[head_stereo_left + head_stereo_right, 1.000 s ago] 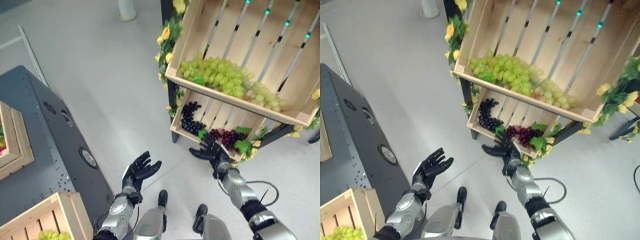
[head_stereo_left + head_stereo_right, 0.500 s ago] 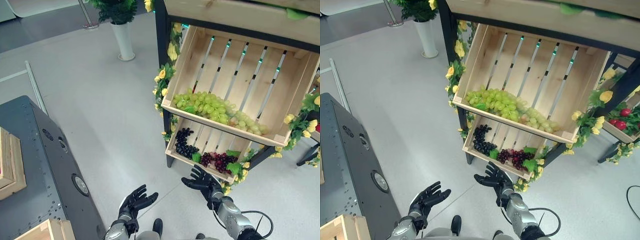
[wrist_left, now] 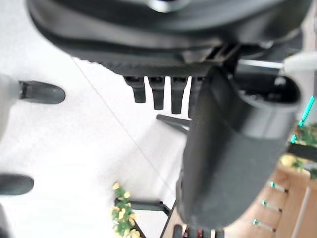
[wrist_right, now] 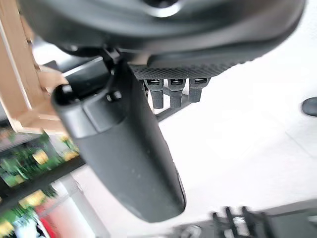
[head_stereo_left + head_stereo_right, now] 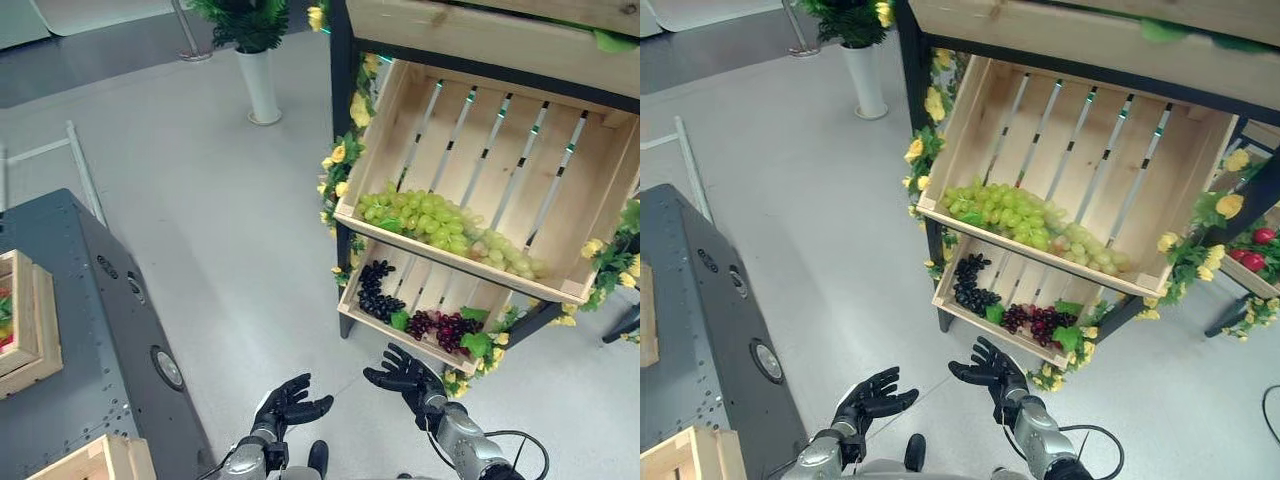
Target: Pick up the fruits from the basket on one side to the basket on the other side
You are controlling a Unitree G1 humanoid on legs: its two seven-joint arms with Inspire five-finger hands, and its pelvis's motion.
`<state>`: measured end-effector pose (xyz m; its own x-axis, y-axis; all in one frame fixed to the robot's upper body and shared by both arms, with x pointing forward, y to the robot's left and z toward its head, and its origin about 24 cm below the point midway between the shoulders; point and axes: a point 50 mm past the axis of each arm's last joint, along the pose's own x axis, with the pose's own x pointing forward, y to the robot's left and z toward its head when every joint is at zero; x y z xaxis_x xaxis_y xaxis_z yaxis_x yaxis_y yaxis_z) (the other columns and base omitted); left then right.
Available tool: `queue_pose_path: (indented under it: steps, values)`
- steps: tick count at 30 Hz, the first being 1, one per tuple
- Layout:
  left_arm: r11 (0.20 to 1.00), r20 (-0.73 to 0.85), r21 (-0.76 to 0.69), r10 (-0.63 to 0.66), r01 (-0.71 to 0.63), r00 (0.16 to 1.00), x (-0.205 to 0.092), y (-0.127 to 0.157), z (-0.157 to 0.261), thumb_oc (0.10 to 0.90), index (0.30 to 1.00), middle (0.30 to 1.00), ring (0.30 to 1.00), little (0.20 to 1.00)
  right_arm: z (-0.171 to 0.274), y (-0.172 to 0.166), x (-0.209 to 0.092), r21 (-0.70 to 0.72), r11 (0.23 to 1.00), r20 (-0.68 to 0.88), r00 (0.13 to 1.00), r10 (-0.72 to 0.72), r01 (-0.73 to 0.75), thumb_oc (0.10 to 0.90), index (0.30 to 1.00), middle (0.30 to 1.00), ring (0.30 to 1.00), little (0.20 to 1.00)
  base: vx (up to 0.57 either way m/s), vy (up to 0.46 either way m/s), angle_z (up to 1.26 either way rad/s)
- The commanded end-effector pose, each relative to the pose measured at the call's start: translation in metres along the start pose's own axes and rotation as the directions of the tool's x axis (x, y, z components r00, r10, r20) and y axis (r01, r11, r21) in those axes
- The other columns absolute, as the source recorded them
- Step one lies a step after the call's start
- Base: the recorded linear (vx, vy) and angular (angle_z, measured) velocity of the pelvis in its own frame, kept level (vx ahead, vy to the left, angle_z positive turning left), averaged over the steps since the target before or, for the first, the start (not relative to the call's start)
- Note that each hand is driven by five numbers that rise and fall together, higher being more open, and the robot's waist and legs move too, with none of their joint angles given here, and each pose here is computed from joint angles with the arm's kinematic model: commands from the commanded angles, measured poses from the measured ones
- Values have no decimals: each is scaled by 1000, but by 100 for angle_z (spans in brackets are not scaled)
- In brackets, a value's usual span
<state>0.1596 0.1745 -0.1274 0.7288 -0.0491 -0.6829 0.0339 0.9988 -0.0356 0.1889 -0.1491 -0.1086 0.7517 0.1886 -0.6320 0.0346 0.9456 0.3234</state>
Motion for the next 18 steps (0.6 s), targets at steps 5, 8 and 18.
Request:
queue_pose_path:
  steps: [5,8,18]
  values:
    - [992,76,116,-50,41,996,23,-6,50,800,900,900,900,900,33,18,14,-6,992,119,985,126,-127,800,900,900,900,900,4,-249,225]
    - [998,98,50,-30,25,995,22,-9,48,800,900,900,900,900,38,19,19,-43,987,100,983,157,-154,800,900,900,900,900,-41,-177,87]
    - [981,98,145,-144,129,985,17,-28,40,800,900,900,900,900,32,-12,4,43,999,143,990,-4,-2,800,900,900,900,900,-101,-39,90]
